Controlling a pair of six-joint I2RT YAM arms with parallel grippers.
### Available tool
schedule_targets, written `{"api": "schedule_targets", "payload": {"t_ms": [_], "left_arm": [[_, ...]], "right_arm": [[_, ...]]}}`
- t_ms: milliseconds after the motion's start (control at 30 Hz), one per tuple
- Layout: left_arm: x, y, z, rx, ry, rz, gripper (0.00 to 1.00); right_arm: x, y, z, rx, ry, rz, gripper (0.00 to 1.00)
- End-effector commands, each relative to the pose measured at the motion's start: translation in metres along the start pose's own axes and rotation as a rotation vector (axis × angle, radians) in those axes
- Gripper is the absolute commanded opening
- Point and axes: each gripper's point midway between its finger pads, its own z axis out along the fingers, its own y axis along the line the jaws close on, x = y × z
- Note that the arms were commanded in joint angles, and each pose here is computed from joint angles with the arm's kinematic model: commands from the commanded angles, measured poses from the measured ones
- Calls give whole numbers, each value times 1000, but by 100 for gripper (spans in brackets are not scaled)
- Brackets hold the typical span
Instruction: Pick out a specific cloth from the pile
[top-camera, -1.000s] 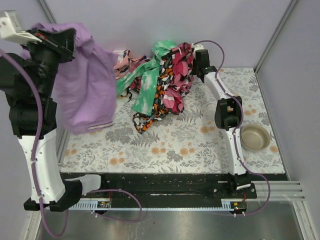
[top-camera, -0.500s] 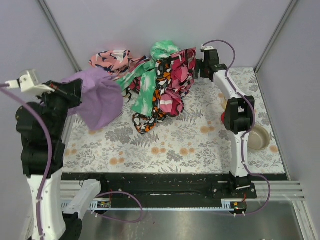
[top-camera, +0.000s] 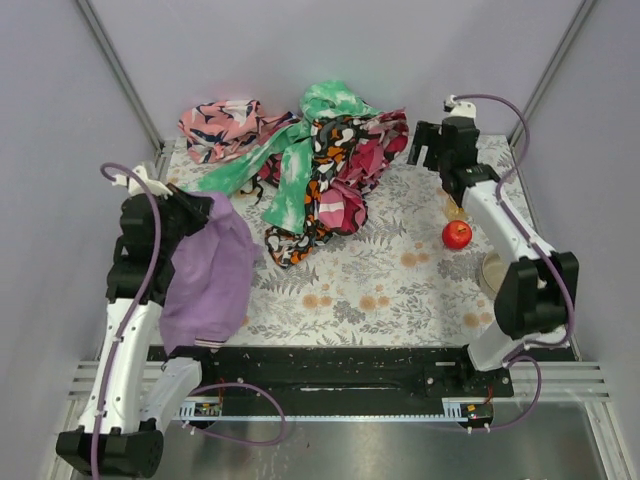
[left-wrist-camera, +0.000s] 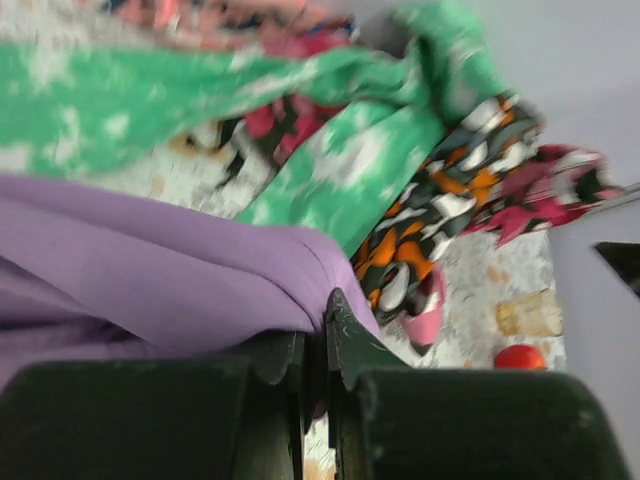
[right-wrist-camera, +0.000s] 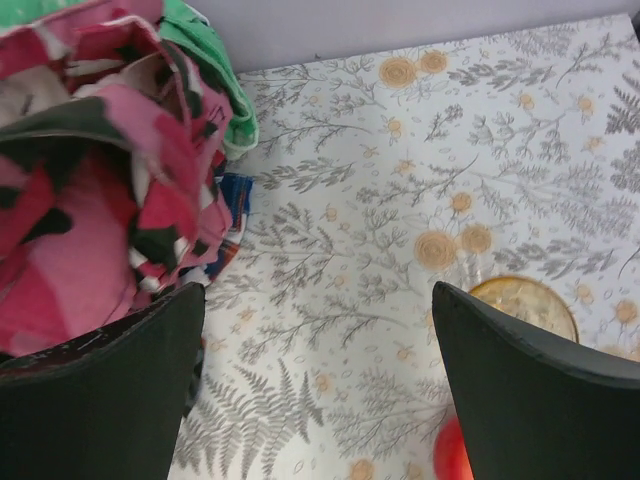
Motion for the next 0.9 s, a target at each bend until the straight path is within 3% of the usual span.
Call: {"api": "schedule_targets", "payload": {"t_ms": [0,167,333,367,400,433,467,700,867], "left_arm": [[25,23,22,-14,-38,-83,0],[121,91,43,-178,134,-197,0],[192,156,25,-430,279,-242,0],[196,166,18,-484,280,-252,9],[189,169,15,-512,249,-249,32],[175,163,13,-499,216,-239,61],[161,153,11,-472,190,-227,99],[17,73,-46,-265,-196,-198,99],[-6,57,-79,-175,-315,-161,99]], "right_arm": [[-9,7,-34,-78,-158,221,99],[6,19,-63,-194,-171,293,99],[27,16,-79,-212,-142,297,99],[33,14,-83,-212,-141,306,99],[37,13,-86,-208,-139,317,99],[45,11,-88,-207,-128,317,100],[49,10,-91,-207,-124,320,99],[61,-2,-114,-163,-68,310,99],[65,-9,-131,-164,-108,306,99]]}}
